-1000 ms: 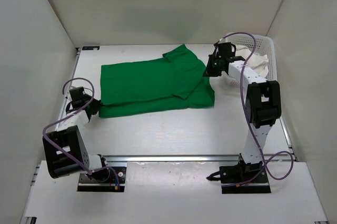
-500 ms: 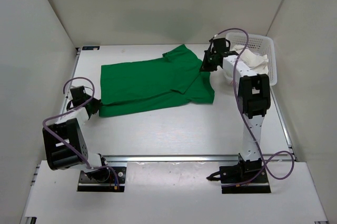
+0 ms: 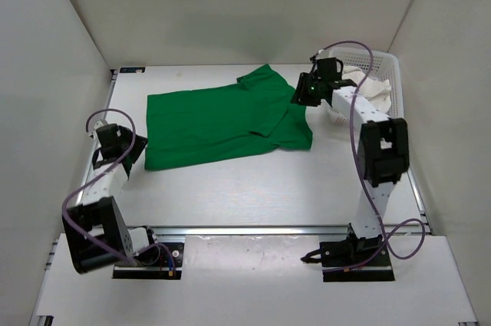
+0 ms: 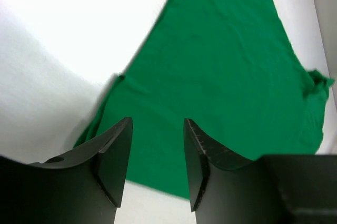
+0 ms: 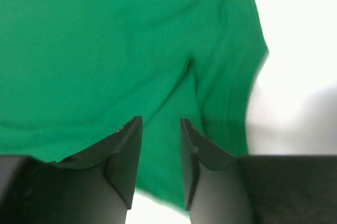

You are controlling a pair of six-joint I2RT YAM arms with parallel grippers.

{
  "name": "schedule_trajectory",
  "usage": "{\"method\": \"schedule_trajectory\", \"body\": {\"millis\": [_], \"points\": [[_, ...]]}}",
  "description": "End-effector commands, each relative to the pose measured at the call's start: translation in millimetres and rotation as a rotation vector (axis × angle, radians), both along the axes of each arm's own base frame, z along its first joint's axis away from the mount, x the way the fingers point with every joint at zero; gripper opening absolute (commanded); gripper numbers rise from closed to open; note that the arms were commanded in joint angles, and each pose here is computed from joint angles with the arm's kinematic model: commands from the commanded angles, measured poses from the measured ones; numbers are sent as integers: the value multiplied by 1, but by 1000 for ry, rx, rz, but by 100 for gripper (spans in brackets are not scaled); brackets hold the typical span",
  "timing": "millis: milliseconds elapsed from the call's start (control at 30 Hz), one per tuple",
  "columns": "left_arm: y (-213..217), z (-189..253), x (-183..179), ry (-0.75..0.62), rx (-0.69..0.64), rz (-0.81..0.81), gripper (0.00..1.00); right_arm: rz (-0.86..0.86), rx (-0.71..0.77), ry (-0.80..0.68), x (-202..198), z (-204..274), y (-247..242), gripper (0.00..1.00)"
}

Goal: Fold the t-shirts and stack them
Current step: Fold the flattened tshirt in 1/3 of the way

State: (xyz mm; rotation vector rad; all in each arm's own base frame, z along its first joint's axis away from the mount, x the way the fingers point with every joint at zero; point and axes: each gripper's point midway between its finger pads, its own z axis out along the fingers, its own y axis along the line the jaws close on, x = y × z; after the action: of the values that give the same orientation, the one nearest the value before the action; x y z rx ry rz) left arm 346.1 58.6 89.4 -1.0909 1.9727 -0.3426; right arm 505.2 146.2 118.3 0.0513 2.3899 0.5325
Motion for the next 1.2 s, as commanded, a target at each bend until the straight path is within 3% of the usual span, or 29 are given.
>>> {"method": "schedule_trajectory", "body": {"millis": [0,67,167,367,467,767,933,1167], "points": [[-25,-19,-34,30,-46,-61,52,-48,86,-187,-23,69,-12,28],[-31,-31,-47,48,-65,-60,48,-70,124,-158,-53,50,-18,2],[-47,-42,-57,63,-89,-96,47,-120,113,-96,-98,5,-34,0],[-58,-50,-51,70,-140,-115,45,-141,153,-76,-125,-25,-46,25],[-58,-51,-45,56,-145,-108,43,-109,161,-84,-123,-29,-41,30],[-49,-65,-46,82,-149,-57,37,-107,196,-60,-110,-49,-44,31],[-50,-76,-46,116,-170,-48,26,-77,198,-51,-107,-53,-32,27],[-34,-67,-55,110,-97,6,43,-185,140,-61,-131,-51,-47,39]]}}
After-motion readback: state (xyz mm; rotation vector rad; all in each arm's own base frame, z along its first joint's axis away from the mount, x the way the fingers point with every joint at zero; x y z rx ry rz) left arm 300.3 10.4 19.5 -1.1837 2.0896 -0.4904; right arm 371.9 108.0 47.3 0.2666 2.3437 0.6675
